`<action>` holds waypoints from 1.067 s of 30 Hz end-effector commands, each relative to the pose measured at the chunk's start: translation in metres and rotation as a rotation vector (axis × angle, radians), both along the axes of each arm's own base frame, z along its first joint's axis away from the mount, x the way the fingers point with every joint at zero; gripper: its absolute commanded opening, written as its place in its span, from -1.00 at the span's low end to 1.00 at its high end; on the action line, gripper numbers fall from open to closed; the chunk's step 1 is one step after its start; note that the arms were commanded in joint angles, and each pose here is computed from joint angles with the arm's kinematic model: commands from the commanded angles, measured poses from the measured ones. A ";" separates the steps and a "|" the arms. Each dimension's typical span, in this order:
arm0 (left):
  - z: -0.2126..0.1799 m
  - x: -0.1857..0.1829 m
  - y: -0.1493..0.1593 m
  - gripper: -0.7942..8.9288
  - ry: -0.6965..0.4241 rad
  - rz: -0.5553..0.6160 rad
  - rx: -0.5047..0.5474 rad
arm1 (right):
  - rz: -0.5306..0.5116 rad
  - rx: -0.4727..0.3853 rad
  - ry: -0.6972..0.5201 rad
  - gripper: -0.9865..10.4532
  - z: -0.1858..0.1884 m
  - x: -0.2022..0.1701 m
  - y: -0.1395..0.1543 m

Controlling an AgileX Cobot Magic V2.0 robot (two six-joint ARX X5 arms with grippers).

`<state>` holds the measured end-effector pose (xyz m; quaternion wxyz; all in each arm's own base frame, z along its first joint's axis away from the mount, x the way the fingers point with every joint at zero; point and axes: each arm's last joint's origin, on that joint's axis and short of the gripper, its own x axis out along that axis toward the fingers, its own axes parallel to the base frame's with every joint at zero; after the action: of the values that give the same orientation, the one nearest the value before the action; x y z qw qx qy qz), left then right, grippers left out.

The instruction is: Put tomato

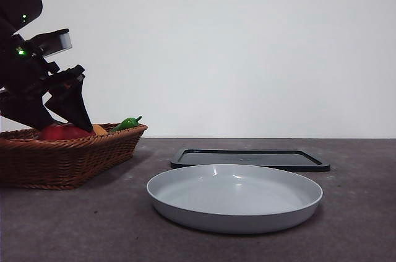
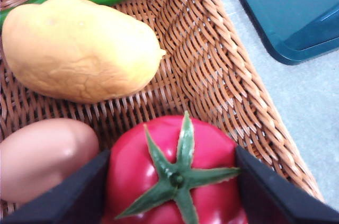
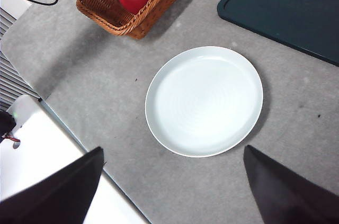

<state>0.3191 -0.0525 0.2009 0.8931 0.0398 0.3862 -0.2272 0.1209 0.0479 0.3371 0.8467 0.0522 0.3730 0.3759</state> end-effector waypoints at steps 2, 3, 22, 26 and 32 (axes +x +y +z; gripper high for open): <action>-0.006 0.005 -0.001 -0.47 0.021 -0.001 0.018 | 0.003 0.010 -0.016 -0.09 0.006 0.001 0.001; -0.005 0.004 -0.001 -0.47 0.019 -0.001 0.018 | 0.003 0.010 -0.016 -0.09 0.006 0.001 0.001; 0.075 -0.018 -0.011 -0.47 -0.151 -0.033 -0.081 | -0.001 0.008 -0.020 -0.09 0.006 0.002 0.001; 0.092 -0.035 -0.031 -0.47 -0.180 -0.137 -0.155 | -0.003 0.007 -0.027 -0.09 0.007 0.002 0.001; 0.096 -0.054 -0.073 -0.47 -0.174 -0.288 -0.191 | -0.022 -0.010 -0.032 -0.09 0.006 0.002 0.001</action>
<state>0.2626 -0.1200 0.2931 0.8820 0.0342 0.2803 -0.3773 0.1218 0.0474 0.3373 0.8531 0.0466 0.3705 0.3644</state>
